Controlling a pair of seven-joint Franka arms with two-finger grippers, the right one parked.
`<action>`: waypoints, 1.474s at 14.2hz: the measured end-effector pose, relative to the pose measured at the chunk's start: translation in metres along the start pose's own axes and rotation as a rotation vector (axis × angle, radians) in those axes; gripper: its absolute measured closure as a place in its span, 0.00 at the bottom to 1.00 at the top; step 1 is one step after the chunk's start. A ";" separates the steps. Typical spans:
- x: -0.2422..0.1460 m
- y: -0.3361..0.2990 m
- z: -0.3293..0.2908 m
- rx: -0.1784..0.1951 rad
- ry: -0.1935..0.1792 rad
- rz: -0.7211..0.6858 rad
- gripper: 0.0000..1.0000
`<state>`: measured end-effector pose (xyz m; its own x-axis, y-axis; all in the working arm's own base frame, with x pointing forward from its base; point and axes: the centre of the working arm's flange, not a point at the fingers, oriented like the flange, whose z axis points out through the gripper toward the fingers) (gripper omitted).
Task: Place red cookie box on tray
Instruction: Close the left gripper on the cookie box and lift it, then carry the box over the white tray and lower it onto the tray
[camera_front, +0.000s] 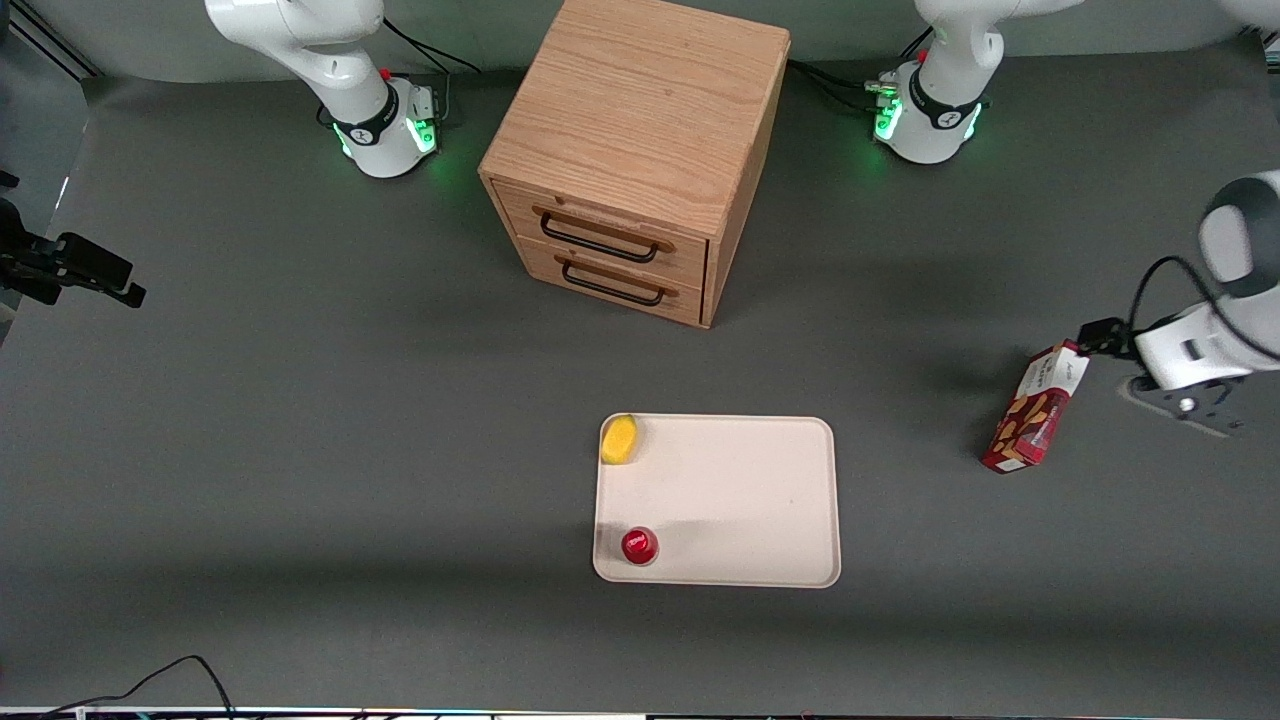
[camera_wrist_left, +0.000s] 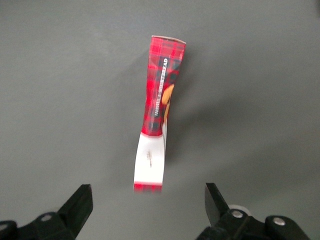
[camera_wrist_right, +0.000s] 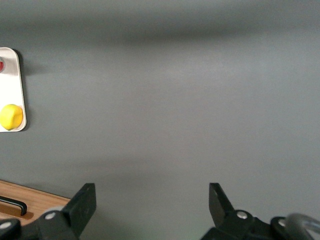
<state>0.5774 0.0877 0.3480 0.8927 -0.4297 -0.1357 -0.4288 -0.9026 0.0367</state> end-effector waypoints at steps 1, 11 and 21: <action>0.003 0.002 0.024 0.002 0.026 0.015 0.00; 0.015 -0.002 0.101 -0.020 0.136 0.042 0.84; 0.023 0.085 -0.243 -0.122 0.040 -0.318 0.89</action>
<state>0.5955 -0.0051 0.5887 0.9848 -0.1251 -0.1206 -0.1110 -0.9869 0.1172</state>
